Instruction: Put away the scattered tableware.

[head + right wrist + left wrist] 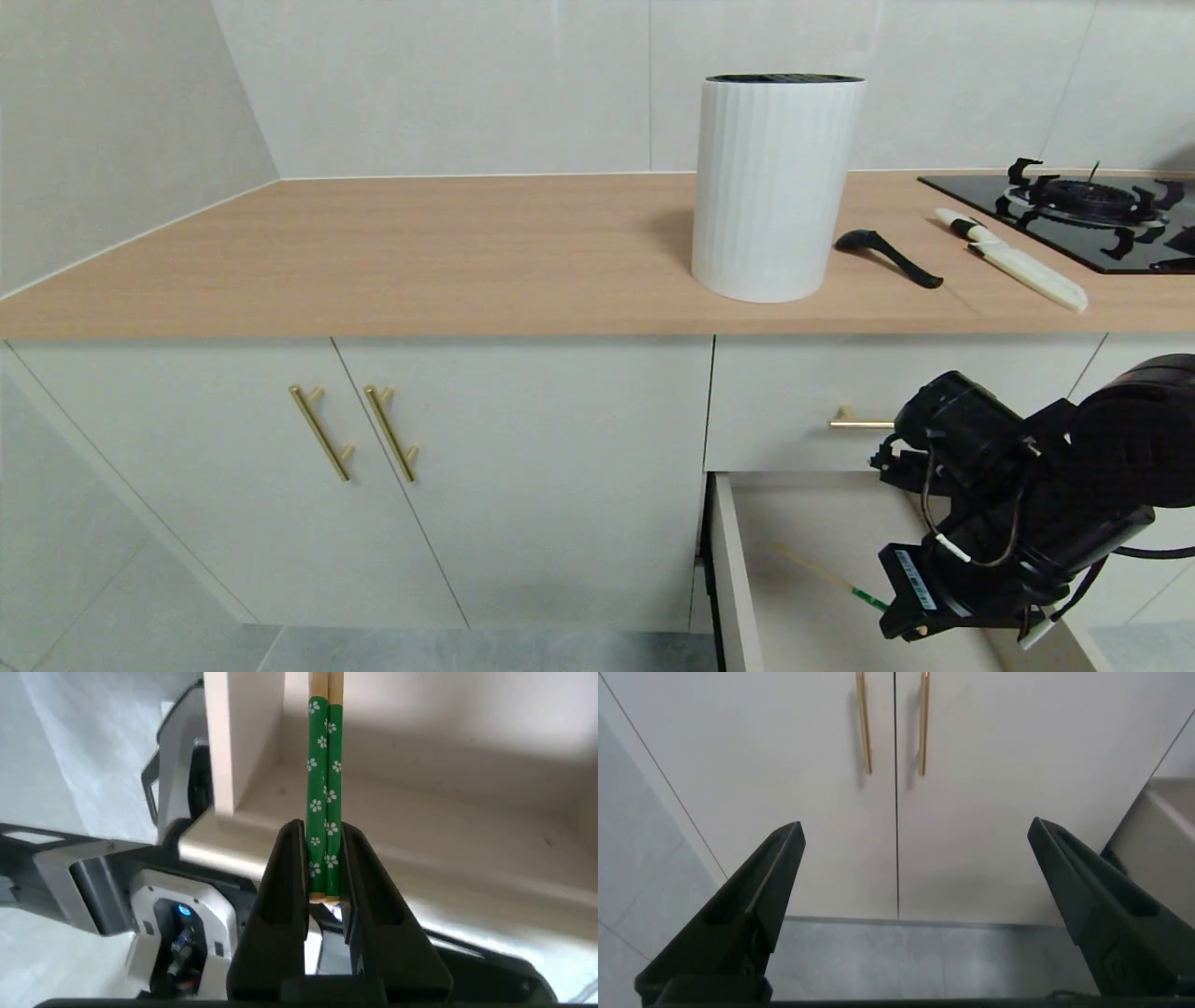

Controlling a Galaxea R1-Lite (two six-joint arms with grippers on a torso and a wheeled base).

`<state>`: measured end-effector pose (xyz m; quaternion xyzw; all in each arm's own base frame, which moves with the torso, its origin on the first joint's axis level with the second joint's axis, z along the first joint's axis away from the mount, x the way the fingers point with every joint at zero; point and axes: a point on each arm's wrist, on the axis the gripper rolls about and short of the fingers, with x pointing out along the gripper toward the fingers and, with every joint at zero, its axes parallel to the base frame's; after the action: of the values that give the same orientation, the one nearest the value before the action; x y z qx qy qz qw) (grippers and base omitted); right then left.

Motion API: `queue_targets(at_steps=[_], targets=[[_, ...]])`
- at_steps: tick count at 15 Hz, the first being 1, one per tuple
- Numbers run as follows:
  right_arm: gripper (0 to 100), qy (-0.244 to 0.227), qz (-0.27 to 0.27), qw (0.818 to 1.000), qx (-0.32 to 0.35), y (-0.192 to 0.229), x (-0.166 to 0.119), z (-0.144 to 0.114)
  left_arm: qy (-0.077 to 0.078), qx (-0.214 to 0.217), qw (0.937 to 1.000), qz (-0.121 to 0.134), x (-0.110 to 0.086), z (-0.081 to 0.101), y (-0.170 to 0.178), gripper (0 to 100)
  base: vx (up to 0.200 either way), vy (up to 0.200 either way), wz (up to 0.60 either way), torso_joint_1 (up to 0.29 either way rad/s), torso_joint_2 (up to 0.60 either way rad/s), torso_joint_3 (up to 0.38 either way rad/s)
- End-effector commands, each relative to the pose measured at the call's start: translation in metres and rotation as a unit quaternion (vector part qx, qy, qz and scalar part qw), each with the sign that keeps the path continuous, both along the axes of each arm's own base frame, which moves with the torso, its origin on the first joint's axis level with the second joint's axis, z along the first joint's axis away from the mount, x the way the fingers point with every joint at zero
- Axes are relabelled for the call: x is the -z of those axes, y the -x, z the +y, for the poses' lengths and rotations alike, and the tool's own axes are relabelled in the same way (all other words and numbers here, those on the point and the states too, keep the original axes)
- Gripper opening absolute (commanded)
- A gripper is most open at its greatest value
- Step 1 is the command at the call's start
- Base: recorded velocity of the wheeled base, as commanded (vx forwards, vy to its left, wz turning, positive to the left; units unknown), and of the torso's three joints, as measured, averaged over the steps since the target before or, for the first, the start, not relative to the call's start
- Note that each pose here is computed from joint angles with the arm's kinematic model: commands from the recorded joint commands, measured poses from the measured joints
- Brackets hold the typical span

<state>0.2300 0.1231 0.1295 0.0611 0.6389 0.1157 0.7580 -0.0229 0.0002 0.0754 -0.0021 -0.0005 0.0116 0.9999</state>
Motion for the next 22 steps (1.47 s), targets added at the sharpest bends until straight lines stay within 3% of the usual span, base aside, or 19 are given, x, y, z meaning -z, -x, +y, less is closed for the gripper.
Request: queue_targets(at_steps=[1, 6, 11, 14, 16, 22], targets=[[0, 0.007, 0.000, 1.000, 0.001, 0.000, 0.003, 0.000, 0.000, -0.001, 1.0000, 0.000, 0.000, 0.000, 0.000, 100, 0.000, 0.000, 0.00, -0.129, 0.46, 0.310], [0, 0.008, -0.006, 1.000, 0.003, -0.001, 0.004, 0.000, 0.000, -0.001, 1.0000, 0.000, 0.000, 0.000, 0.000, 100, 0.000, 0.000, 0.00, -0.089, 0.39, 0.294], [0, -0.009, -0.026, 0.999, 0.027, -0.008, 0.007, 0.004, 0.000, -0.001, 1.0000, 0.000, 0.000, 0.000, 0.000, 100, 0.000, 0.000, 0.00, -0.009, 0.04, 0.031], [0, 0.039, -0.070, 0.996, 0.047, -0.021, 0.047, 0.009, 0.000, -0.001, 1.0000, 0.000, 0.000, 0.000, 0.000, 100, 0.000, 0.000, 0.00, 0.000, 0.00, 0.000], [0, 0.035, -0.105, 0.993, 0.044, -0.023, 0.069, 0.015, 0.000, -0.001, 1.0000, 0.000, 0.000, 0.000, 0.000, 100, 0.000, 0.000, 0.00, 0.000, 0.00, 0.000], [0, 0.045, -0.097, 0.993, 0.040, -0.038, 0.116, 0.024, 0.000, -0.001, 1.0000, 0.001, 0.000, 0.000, 0.000, 100, 0.000, 0.000, 0.00, 0.000, 0.00, 0.000]])
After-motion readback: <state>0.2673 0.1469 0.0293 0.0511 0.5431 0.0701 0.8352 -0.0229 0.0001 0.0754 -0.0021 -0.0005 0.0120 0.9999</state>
